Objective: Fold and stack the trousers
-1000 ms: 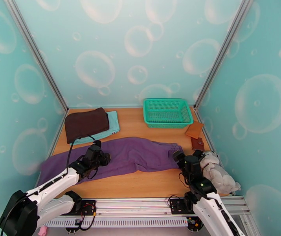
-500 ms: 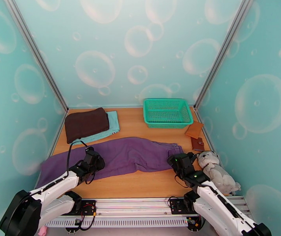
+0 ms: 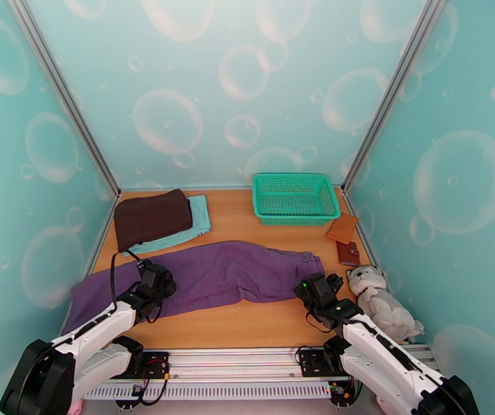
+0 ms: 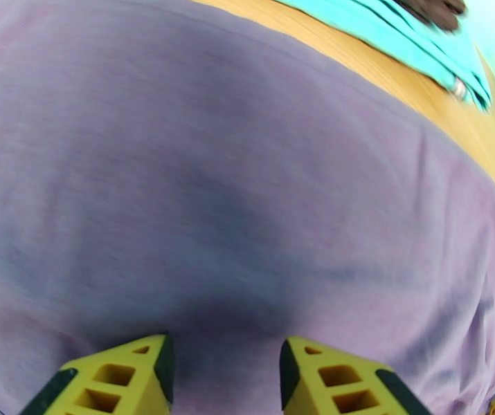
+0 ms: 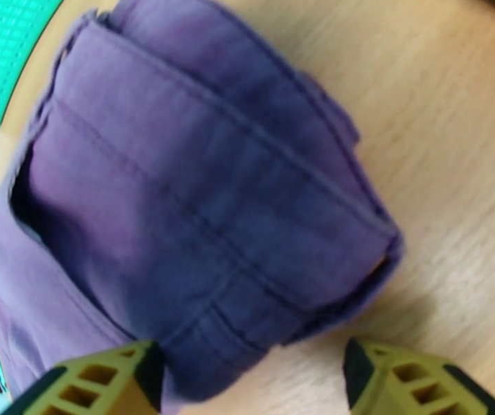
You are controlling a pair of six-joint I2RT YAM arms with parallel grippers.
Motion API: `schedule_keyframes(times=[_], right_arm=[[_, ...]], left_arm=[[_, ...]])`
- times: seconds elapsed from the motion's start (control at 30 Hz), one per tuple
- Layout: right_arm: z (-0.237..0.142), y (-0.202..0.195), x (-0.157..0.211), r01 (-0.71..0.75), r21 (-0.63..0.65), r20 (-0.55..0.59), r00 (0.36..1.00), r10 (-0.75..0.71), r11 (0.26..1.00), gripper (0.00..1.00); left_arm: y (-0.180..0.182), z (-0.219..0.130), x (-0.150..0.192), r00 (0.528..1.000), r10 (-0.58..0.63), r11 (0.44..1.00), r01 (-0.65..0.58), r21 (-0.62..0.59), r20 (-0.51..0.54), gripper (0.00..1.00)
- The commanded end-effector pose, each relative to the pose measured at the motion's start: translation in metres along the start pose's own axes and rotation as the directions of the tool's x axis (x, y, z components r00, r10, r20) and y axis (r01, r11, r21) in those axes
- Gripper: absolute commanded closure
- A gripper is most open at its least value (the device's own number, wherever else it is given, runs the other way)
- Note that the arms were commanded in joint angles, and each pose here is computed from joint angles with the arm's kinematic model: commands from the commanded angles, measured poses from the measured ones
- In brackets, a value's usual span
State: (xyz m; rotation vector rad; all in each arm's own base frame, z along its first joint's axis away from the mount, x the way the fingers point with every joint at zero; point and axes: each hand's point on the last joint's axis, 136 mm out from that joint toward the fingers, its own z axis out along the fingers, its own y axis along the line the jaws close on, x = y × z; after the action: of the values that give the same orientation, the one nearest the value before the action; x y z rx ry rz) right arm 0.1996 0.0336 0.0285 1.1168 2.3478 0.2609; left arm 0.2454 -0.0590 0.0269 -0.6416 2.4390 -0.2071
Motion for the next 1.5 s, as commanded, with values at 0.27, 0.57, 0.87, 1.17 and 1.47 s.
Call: schedule_keyframes(times=[0.27,0.57,0.87,1.17,1.47], right_arm=[[0.001,-0.001,-0.043,-0.093,-0.006,0.122,0.988,0.093,0.996,0.57],[-0.004,0.016,-0.065,-0.059,-0.041,0.157,0.986,0.065,0.997,0.87],[-0.021,0.053,-0.104,0.100,-0.060,0.247,0.965,-0.082,0.993,1.00],[-0.034,0.048,-0.140,0.182,0.067,0.358,0.914,-0.193,0.981,1.00],[-0.044,0.022,-0.144,0.187,0.138,0.379,0.897,-0.226,0.973,0.96]], left_arm=[[0.014,-0.002,0.004,0.999,-0.054,0.998,0.054,-0.038,0.004,0.52],[0.029,-0.003,0.005,0.992,-0.122,0.987,0.123,-0.099,0.015,0.52],[0.034,-0.002,0.006,0.985,-0.174,0.975,0.173,-0.137,0.007,0.53],[0.034,-0.003,0.006,0.984,-0.175,0.976,0.176,-0.130,0.015,0.53],[0.033,-0.003,0.005,0.987,-0.162,0.979,0.163,-0.124,0.017,0.53]])
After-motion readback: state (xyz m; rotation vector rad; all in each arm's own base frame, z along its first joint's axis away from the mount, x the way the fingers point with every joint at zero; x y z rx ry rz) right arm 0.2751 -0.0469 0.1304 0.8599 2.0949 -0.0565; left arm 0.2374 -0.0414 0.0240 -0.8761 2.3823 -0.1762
